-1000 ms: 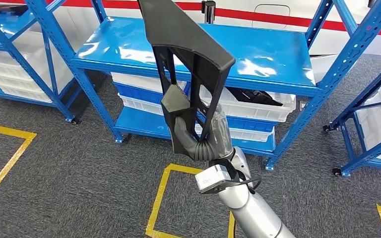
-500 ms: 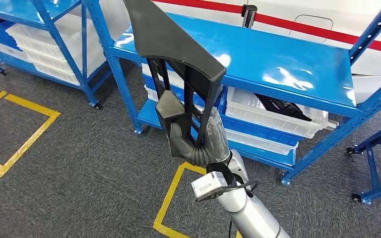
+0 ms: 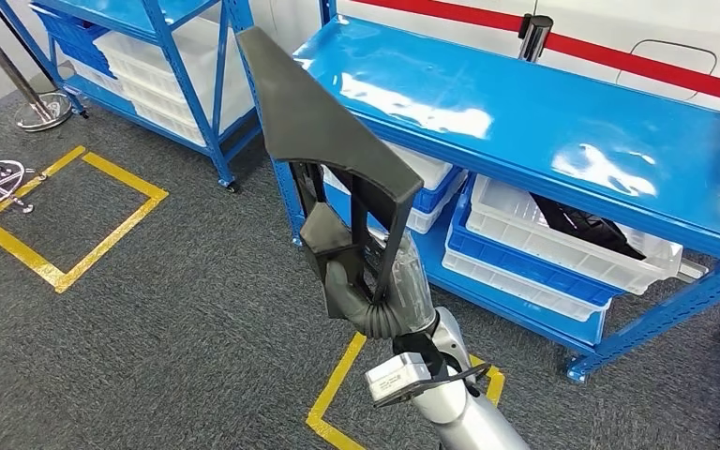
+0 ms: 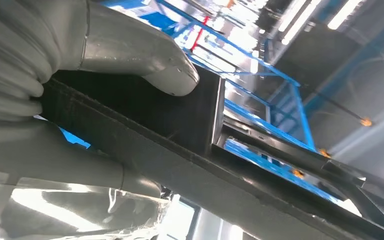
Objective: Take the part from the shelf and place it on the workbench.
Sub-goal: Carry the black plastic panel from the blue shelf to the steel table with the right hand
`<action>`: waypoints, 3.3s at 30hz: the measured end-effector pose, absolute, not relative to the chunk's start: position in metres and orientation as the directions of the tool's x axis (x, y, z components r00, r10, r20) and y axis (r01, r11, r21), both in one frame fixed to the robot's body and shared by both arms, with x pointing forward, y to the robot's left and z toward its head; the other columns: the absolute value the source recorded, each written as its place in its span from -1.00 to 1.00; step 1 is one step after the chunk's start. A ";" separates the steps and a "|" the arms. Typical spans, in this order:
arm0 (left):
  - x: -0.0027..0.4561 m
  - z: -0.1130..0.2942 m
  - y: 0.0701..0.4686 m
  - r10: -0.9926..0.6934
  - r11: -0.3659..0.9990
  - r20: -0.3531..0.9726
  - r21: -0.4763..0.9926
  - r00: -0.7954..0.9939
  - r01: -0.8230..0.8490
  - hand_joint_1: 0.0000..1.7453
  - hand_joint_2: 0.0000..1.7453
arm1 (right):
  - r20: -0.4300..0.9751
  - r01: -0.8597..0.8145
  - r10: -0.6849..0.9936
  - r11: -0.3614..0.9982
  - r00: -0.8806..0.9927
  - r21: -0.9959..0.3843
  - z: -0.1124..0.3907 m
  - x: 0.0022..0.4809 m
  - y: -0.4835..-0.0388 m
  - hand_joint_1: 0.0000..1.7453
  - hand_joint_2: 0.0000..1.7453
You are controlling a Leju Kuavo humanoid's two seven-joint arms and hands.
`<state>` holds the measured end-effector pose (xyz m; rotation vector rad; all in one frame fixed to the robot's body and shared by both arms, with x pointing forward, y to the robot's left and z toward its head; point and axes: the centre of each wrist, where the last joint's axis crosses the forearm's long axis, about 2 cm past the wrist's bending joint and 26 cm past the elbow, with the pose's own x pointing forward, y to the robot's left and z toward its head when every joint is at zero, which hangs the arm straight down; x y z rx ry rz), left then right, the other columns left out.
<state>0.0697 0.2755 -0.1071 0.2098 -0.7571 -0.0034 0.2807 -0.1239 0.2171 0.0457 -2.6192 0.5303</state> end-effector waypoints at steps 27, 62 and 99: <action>0.079 -0.106 0.290 -0.073 0.970 0.638 0.226 0.766 -0.095 -1.00 1.00 | 0.462 -0.147 0.031 0.927 -0.886 -0.344 0.204 0.279 -0.109 1.00 1.00; 0.068 -0.107 0.301 -0.028 0.947 0.617 0.268 0.786 -0.177 -1.00 1.00 | 0.495 -0.227 -0.031 0.913 -0.869 -0.340 0.193 0.280 -0.071 1.00 1.00; 0.063 -0.108 0.280 -0.061 0.952 0.615 0.272 0.786 -0.139 -1.00 1.00 | 0.515 -0.294 -0.136 0.925 -0.847 -0.240 0.202 0.259 -0.123 1.00 1.00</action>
